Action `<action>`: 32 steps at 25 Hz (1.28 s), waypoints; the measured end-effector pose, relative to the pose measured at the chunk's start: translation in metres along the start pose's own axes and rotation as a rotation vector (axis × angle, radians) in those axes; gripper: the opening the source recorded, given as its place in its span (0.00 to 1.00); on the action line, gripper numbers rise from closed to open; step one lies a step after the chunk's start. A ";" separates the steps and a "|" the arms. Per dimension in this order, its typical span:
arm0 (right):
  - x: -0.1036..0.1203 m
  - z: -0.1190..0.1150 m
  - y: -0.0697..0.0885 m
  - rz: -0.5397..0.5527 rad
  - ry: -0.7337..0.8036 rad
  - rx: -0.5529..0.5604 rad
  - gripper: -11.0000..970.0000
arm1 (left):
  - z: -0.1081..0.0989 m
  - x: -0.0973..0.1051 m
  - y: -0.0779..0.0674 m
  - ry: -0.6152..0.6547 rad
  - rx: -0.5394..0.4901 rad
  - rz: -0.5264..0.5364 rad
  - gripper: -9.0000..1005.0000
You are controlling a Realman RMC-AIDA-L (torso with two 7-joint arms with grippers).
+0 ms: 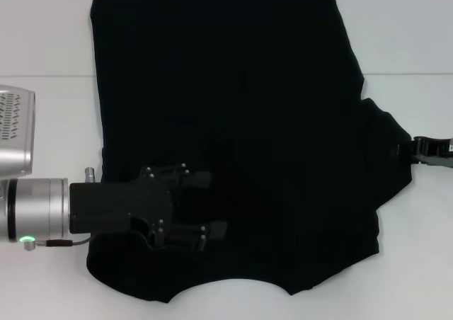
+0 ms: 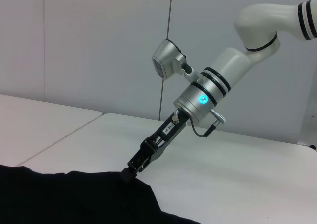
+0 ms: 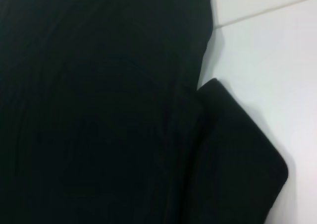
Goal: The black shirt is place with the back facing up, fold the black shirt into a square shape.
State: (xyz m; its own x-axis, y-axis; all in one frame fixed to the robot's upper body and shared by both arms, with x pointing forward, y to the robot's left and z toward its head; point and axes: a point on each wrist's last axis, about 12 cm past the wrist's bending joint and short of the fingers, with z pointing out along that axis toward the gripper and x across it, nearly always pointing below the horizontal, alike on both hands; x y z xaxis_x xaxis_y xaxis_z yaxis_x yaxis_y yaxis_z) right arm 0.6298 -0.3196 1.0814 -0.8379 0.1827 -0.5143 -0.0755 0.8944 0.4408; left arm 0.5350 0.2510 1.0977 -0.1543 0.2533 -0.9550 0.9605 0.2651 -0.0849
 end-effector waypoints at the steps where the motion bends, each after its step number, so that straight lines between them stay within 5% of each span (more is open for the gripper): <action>1: 0.000 0.000 0.000 -0.002 0.000 0.002 0.52 | 0.000 0.000 0.000 -0.001 -0.001 0.000 0.87; 6: 0.001 0.003 0.002 -0.009 0.001 0.009 0.31 | -0.001 0.000 0.001 -0.001 -0.005 -0.001 0.87; 16: 0.002 0.007 0.005 -0.015 0.003 0.016 0.08 | -0.001 0.000 0.001 0.001 -0.007 0.001 0.87; 32: -0.004 -0.026 -0.023 -0.012 -0.044 0.023 0.03 | -0.008 0.006 0.002 -0.034 -0.067 -0.042 0.87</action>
State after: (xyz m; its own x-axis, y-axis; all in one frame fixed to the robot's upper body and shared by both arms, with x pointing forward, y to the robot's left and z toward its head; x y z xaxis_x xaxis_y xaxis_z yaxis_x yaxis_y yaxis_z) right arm 0.6207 -0.3515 1.0923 -0.8125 0.1895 -0.5514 -0.0722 0.9058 0.4176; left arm 0.5339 0.2604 1.0945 -0.1855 0.2093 -0.9601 0.9353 0.3371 -0.1072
